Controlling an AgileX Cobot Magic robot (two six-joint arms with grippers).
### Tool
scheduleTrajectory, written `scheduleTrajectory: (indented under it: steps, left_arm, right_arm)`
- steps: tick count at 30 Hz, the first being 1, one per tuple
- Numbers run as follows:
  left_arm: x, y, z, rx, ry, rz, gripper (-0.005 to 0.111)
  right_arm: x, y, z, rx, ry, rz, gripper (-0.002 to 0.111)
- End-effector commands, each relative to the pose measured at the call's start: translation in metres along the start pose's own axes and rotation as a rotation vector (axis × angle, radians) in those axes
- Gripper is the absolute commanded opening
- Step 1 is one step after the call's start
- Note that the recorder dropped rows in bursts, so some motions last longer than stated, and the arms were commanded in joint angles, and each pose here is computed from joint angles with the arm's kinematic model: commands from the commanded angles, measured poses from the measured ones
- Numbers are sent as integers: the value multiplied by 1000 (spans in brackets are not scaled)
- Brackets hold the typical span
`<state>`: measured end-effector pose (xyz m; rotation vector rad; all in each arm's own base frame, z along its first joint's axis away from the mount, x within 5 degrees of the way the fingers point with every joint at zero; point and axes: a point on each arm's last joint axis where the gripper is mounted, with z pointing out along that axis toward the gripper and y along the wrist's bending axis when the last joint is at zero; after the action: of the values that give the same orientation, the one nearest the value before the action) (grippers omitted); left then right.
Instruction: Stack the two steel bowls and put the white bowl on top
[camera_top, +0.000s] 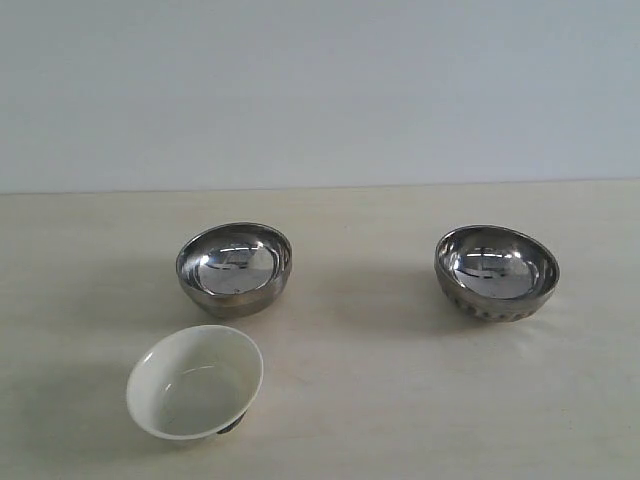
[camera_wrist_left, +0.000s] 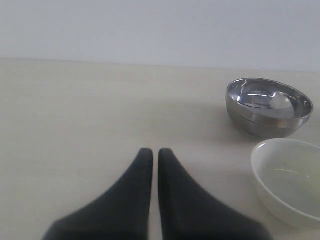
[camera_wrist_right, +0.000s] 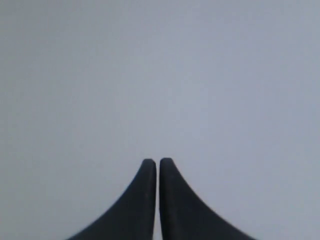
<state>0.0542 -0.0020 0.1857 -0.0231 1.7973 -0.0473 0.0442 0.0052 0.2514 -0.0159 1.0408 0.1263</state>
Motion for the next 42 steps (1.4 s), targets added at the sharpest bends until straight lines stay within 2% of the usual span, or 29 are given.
scheduleTrajectory:
  steps: [1,5,7,11,13,14,20,24,26,28,33,34,36,42]
  left_arm:
    - [0,0,0,5,-7,-4,4]
    - [0,0,0,5,-7,-4,4]
    - [0,0,0,5,-7,-4,4]
    - [0,0,0,5,-7,-4,4]
    - [0,0,0,5,-7,-4,4]
    - [0,0,0,5,-7,-4,4]
    - [0,0,0,5,-7,-4,4]
    - [0,0,0,5,-7,-4,4]
    - [0,0,0,5,-7,-4,4]
    - [0,0,0,5,-7,-4,4]
    - [0,0,0,5,-7,-4,4]
    - [0,0,0,5,-7,-4,4]
    - [0,0,0,5,-7,-4,4]
    - [0,0,0,5,-7,-4,4]
  right_arm:
    - [-38,5,-9,-69,-422,88,0]
    - [-69,6,-3,-92,-487,177,0]
    - [-89,8,6,-80,-397,180,0]
    - [-110,4,24,37,5,171,0]
    - [-109,2,41,84,185,134,0]
    - [-108,1,50,94,269,68,0]
    - [-91,3,88,33,525,-46,0]
    - [-72,7,112,-29,675,-1,1]
    - [-62,11,123,-65,743,36,9]
    - [-51,14,134,-97,804,97,23]
    - [-23,23,156,-181,948,218,80]
    - [-17,24,158,-197,981,232,88]
    - [-3,27,165,-230,1041,249,94]
    - [31,52,178,-313,1128,295,93]
